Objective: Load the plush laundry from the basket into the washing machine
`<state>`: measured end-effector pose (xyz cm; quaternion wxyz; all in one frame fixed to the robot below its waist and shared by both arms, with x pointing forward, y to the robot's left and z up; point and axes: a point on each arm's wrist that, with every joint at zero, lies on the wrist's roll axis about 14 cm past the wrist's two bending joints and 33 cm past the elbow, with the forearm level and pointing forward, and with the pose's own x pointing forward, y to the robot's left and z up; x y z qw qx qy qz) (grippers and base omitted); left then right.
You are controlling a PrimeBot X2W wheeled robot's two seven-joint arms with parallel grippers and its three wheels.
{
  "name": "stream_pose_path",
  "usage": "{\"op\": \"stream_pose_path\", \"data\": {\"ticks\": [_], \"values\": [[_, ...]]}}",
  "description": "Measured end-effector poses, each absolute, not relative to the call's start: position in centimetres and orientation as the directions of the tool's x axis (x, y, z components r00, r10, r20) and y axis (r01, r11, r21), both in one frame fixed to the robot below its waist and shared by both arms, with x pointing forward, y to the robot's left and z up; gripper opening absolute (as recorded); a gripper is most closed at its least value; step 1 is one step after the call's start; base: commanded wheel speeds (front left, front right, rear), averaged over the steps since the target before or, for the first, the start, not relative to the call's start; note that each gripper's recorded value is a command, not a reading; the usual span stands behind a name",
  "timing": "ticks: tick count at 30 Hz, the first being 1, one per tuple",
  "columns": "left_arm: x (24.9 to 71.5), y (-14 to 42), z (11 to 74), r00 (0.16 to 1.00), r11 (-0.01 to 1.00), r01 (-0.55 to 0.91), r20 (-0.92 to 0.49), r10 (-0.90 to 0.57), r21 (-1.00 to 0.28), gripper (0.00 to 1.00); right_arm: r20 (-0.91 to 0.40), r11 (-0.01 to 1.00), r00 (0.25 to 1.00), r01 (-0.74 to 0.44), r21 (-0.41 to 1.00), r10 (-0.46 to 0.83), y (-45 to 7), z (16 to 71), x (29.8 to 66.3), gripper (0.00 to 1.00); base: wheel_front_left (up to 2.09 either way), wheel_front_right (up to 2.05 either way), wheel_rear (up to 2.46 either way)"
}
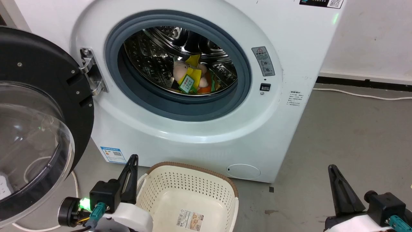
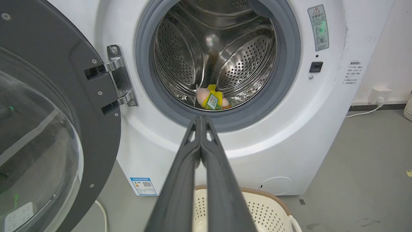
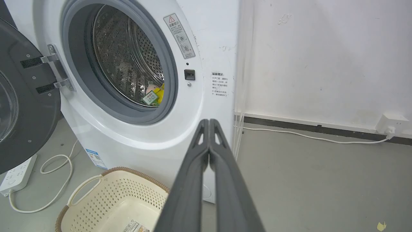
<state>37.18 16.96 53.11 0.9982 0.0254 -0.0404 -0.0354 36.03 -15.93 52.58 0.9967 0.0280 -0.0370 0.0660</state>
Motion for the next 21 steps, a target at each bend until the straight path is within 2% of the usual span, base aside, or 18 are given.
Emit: {"op": "stream_pose_path", "data": {"ticks": [21], "values": [[37.35,16.96,53.23,0.997,0.998,0.052,0.062,-0.055,0.047,0.0,0.041,0.991,0.991,-0.132,0.024,0.131,-15.96,52.27,36.15,0.0,0.0,0.0,0.0]]}}
